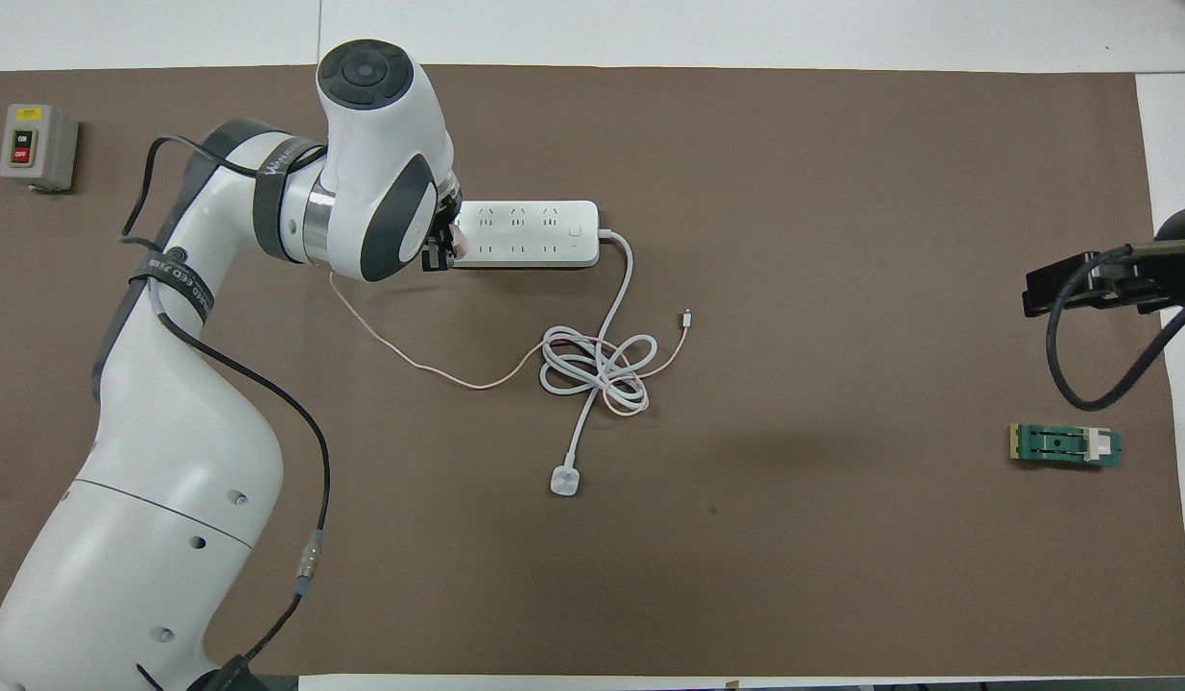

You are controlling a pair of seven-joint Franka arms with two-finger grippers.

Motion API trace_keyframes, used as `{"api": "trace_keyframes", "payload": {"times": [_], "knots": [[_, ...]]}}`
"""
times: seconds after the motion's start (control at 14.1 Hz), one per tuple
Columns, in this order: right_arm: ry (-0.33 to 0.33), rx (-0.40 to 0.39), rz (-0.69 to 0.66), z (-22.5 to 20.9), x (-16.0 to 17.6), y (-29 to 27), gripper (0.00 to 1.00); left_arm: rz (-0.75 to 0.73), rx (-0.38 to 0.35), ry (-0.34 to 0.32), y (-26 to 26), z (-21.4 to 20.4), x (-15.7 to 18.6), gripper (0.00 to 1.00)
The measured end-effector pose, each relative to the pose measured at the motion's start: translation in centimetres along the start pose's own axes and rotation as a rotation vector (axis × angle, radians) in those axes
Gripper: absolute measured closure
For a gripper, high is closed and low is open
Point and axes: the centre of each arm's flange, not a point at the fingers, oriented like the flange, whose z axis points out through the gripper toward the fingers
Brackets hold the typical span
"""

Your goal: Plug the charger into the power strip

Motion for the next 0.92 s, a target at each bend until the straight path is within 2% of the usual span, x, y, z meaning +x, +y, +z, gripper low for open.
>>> {"api": "trace_keyframes", "payload": {"times": [0.92], "knots": [[0.001, 0.0, 0.0, -0.03, -0.02, 0.0, 0.0, 0.015, -0.009, 0.02, -0.2, 0.32, -0.44, 0.71]]}}
